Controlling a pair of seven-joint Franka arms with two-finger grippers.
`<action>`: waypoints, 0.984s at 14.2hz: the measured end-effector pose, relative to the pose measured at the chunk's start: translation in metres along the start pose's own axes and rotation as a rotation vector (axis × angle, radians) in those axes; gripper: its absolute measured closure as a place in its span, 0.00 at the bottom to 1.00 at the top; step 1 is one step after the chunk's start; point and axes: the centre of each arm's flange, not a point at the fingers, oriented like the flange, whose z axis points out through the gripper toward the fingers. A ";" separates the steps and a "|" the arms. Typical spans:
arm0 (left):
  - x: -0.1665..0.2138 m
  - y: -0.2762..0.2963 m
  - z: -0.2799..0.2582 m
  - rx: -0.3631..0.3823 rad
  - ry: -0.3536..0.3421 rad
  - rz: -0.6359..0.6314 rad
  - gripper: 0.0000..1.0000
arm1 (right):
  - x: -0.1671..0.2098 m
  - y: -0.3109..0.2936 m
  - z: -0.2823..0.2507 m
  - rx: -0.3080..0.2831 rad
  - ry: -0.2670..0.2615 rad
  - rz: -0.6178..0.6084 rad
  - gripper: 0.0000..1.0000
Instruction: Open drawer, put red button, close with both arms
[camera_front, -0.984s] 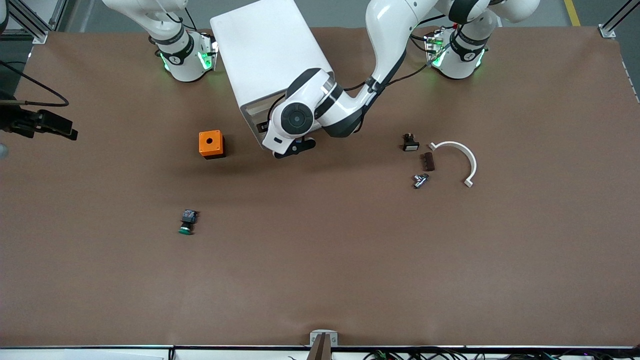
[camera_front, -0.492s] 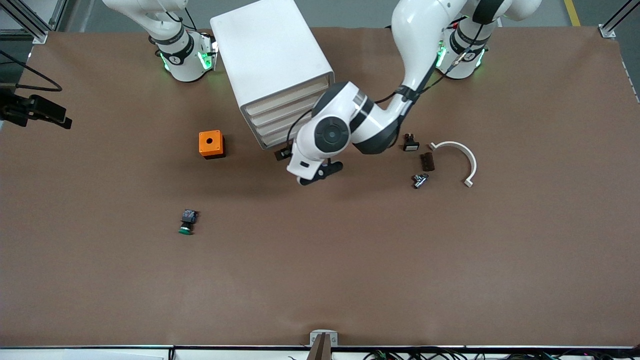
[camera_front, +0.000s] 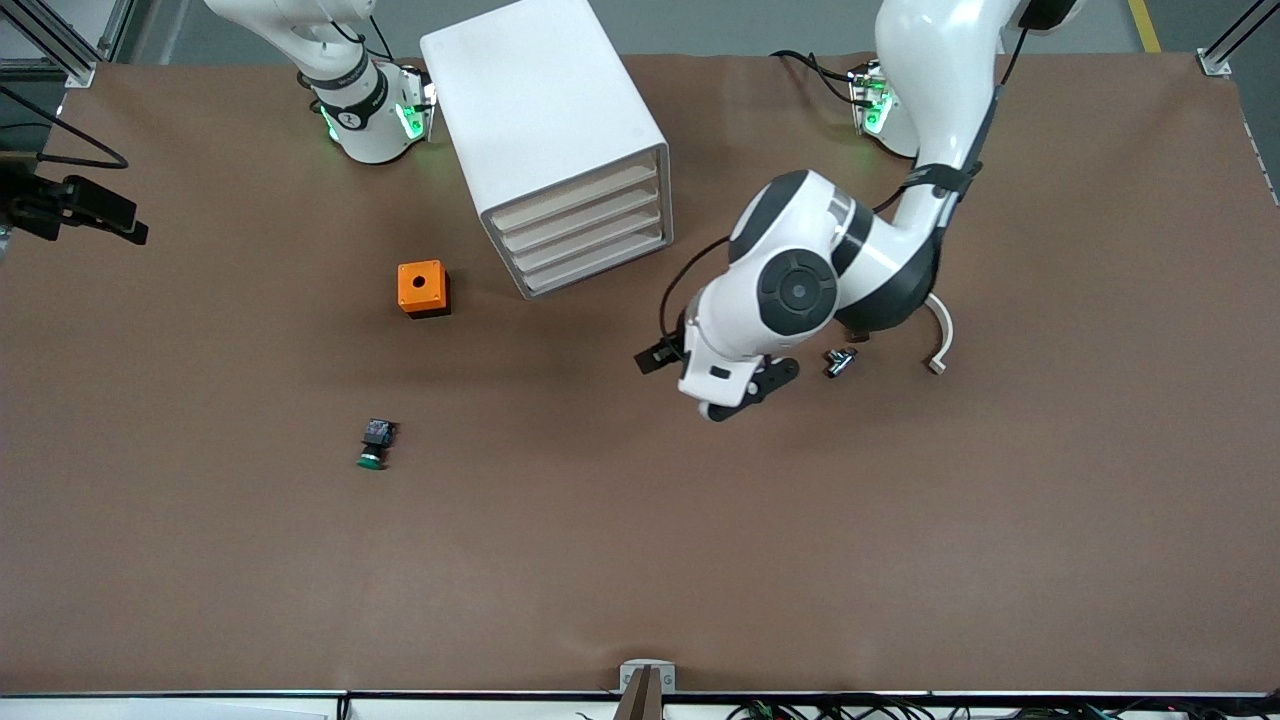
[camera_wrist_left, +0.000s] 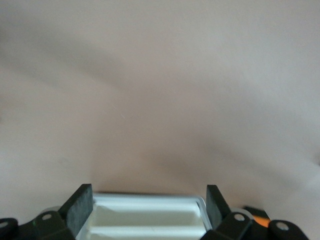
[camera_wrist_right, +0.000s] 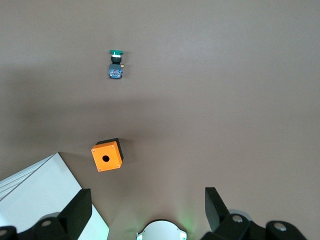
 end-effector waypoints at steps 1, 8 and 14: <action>0.008 -0.006 -0.011 -0.007 0.013 -0.010 0.00 | -0.003 0.000 0.001 0.000 0.001 -0.001 0.00; 0.059 -0.073 -0.096 0.034 0.019 0.089 0.00 | -0.021 -0.010 0.007 0.000 0.057 -0.024 0.00; 0.087 -0.195 -0.220 0.117 0.042 0.282 0.00 | -0.026 -0.010 0.006 0.000 0.120 -0.063 0.00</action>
